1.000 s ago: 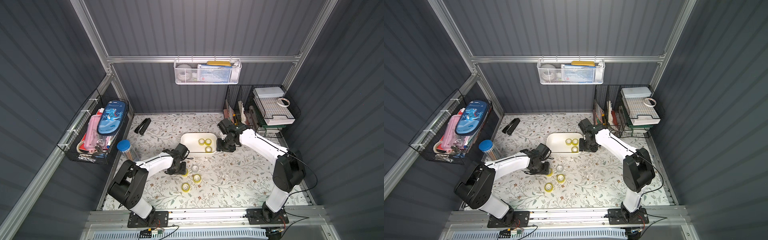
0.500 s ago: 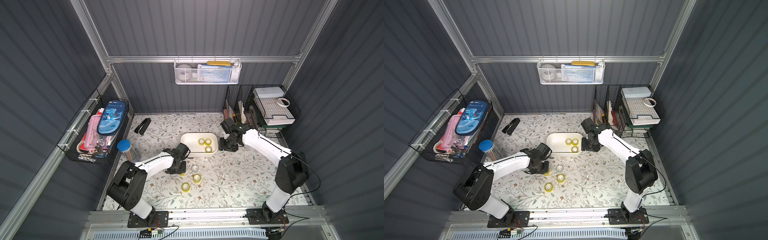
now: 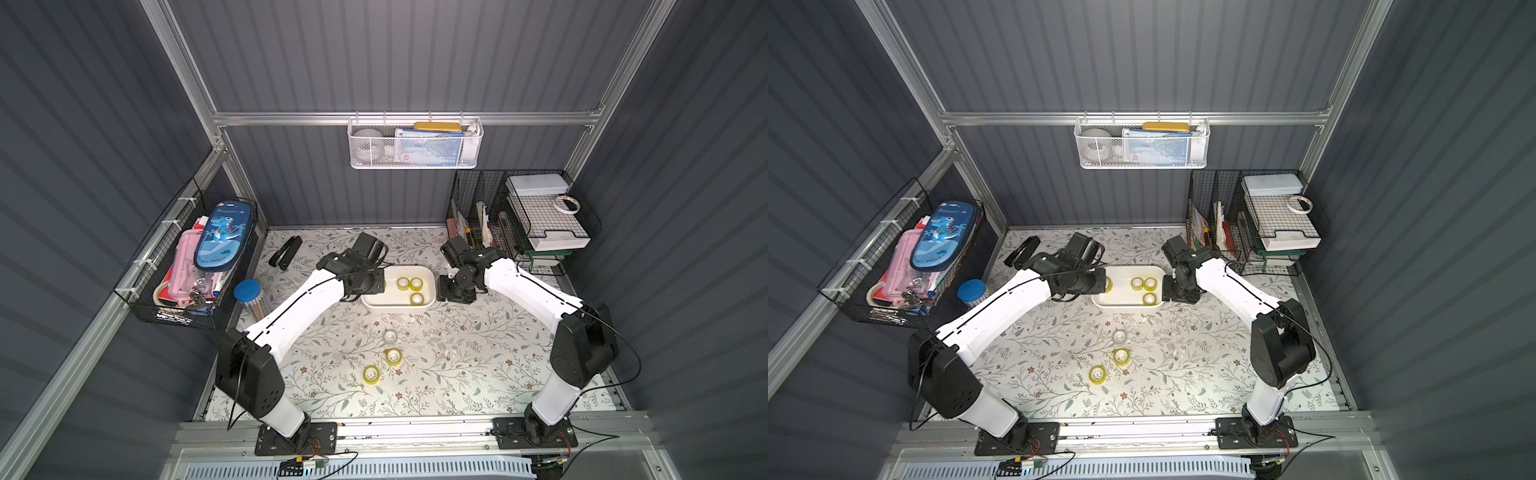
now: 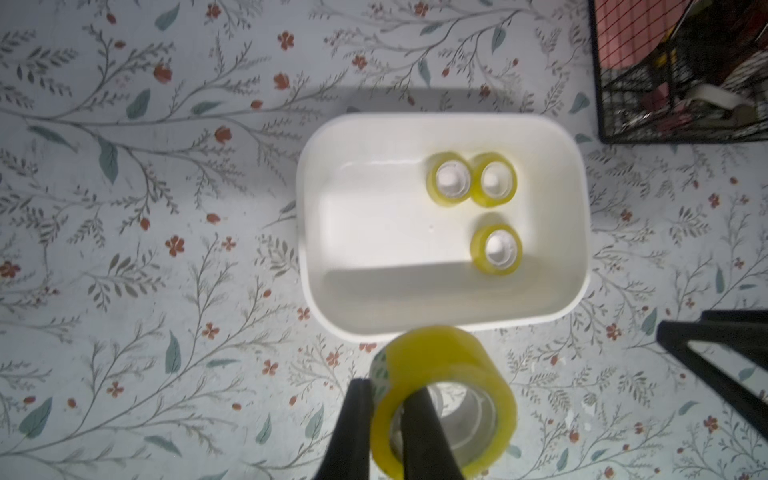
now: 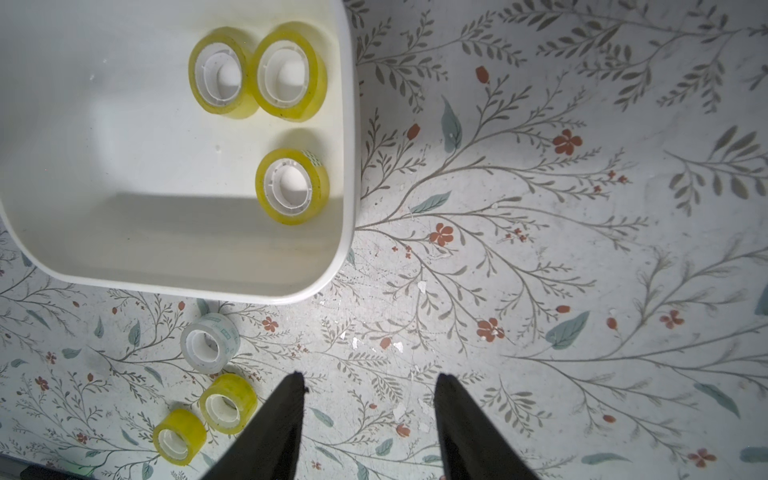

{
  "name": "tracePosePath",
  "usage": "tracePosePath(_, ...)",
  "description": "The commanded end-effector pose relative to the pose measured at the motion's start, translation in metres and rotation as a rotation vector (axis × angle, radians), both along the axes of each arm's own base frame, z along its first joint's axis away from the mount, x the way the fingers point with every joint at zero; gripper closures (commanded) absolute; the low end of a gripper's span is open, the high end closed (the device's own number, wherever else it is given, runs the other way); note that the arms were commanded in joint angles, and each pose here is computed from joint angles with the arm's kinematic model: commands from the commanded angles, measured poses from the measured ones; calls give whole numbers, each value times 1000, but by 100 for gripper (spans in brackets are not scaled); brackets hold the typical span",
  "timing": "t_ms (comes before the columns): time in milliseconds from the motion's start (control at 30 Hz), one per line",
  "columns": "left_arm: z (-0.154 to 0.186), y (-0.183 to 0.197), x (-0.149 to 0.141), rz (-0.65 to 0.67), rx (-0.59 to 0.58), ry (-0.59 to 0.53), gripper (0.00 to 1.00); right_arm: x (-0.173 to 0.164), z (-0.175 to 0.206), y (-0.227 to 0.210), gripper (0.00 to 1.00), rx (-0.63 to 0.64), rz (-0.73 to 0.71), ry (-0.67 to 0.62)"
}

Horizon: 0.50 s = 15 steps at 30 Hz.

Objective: Put the transparent tape into the storage box
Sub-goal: Place the tape in the storage box.

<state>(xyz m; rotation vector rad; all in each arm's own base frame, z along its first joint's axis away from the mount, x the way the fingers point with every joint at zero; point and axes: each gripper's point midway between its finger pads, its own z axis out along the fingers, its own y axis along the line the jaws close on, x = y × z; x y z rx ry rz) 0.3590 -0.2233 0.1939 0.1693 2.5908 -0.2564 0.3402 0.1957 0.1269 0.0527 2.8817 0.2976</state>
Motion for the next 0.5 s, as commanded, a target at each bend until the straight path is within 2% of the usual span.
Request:
tracePosePath(0,-30,-10,8,-62,64,65,100,1,-1,-5,45,-13,-11,-2)
tracePosePath(200,-74,-34,36,-91,53,123,100,3,-3,-13,45,-36,-26,-5)
tracePosePath(467,-123,-46,47,-111,55,183,100,4,-10,-23,45,-45,-48,18)
